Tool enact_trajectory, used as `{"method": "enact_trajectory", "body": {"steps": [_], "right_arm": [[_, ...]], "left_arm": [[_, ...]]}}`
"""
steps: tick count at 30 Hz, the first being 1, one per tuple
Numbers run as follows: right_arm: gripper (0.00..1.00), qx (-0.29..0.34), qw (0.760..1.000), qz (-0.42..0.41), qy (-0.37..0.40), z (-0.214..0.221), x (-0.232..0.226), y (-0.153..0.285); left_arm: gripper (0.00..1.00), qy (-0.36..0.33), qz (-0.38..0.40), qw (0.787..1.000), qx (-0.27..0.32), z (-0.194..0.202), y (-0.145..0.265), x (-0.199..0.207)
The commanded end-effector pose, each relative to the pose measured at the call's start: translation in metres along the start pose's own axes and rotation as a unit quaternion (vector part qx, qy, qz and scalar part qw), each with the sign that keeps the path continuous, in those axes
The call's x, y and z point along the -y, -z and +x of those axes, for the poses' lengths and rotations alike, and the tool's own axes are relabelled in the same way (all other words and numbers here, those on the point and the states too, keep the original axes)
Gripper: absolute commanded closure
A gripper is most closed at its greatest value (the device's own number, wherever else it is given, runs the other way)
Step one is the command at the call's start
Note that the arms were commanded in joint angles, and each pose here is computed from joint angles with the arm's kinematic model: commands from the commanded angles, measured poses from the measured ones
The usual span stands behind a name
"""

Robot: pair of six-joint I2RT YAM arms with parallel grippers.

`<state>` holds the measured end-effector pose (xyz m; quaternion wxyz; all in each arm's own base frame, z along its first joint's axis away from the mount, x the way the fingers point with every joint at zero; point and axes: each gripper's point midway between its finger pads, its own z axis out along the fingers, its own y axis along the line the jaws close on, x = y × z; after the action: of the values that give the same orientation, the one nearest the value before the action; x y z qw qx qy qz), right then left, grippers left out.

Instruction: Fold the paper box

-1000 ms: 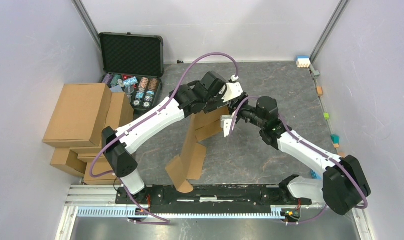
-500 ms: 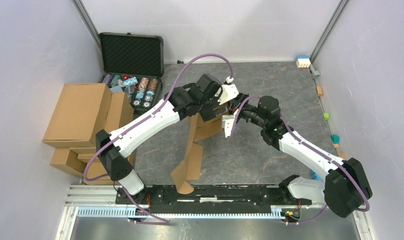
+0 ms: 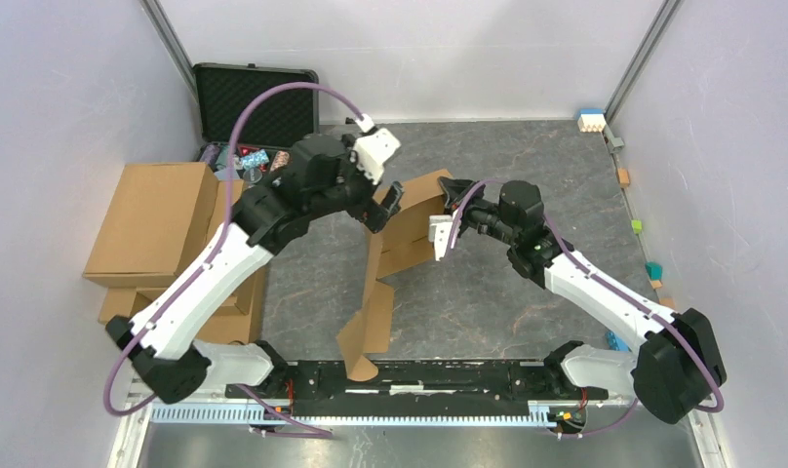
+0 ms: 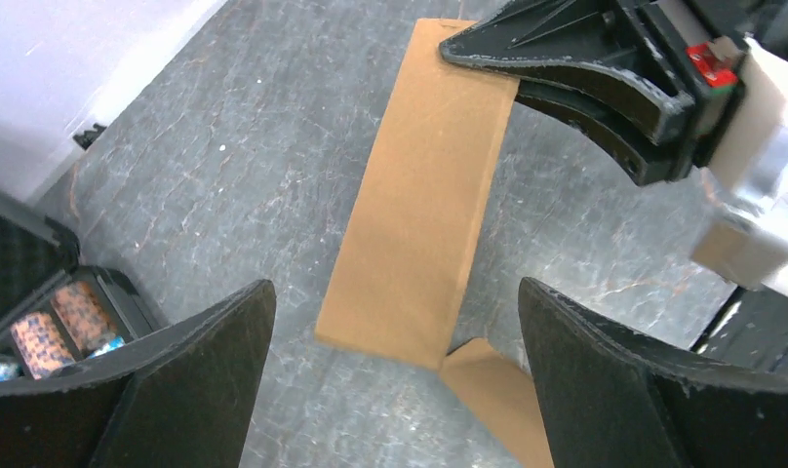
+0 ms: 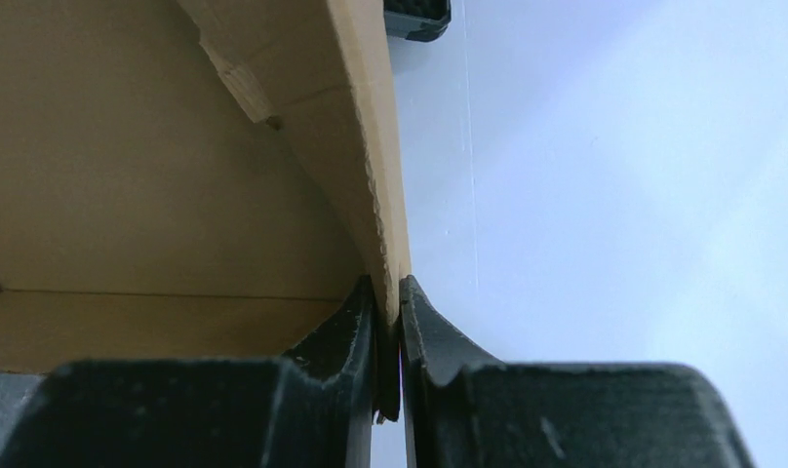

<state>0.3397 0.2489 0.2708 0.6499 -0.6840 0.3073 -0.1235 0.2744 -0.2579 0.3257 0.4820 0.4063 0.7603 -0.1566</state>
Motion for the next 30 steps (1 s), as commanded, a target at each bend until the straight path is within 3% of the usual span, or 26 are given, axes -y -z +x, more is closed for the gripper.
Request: {"method": "enact_trajectory", "body": {"steps": [1,5,11,15,20,23,26,30], "right_arm": [[1.00,-0.022,0.996,-0.008,-0.091,0.000,0.015,-0.003],[1.00,-0.078,0.981,-0.035,-0.173,0.012,0.018,-0.007],[1.00,-0.151,0.949,-0.027,-0.276,0.029,0.017,0.001],[1.00,-0.266,0.890,0.021,-0.371,0.058,0.009,0.022],[1.00,-0.382,0.772,0.050,-0.505,0.082,-0.042,0.054],[1.00,-0.400,0.668,0.064,-0.624,0.084,-0.088,0.065],[1.00,-0.414,0.583,0.051,-0.698,0.077,-0.141,0.072],[1.00,-0.429,0.499,0.041,-0.752,0.060,-0.202,0.092]], "left_arm": [[0.00,0.097,-0.019,0.991,0.095,-0.028,0.041,-0.006],[0.00,0.189,-0.097,0.970,0.115,-0.020,0.078,-0.039],[0.00,0.275,-0.134,0.943,0.134,-0.011,0.109,-0.070],[0.00,0.324,-0.134,0.927,0.134,-0.004,0.114,-0.083],[0.00,0.392,-0.125,0.903,0.122,0.015,0.104,-0.096],[0.00,0.429,-0.122,0.889,0.104,0.033,0.095,-0.098],[0.00,0.472,-0.155,0.864,0.078,0.057,0.095,-0.104],[0.00,0.497,-0.180,0.847,0.052,0.085,0.095,-0.100]]}}
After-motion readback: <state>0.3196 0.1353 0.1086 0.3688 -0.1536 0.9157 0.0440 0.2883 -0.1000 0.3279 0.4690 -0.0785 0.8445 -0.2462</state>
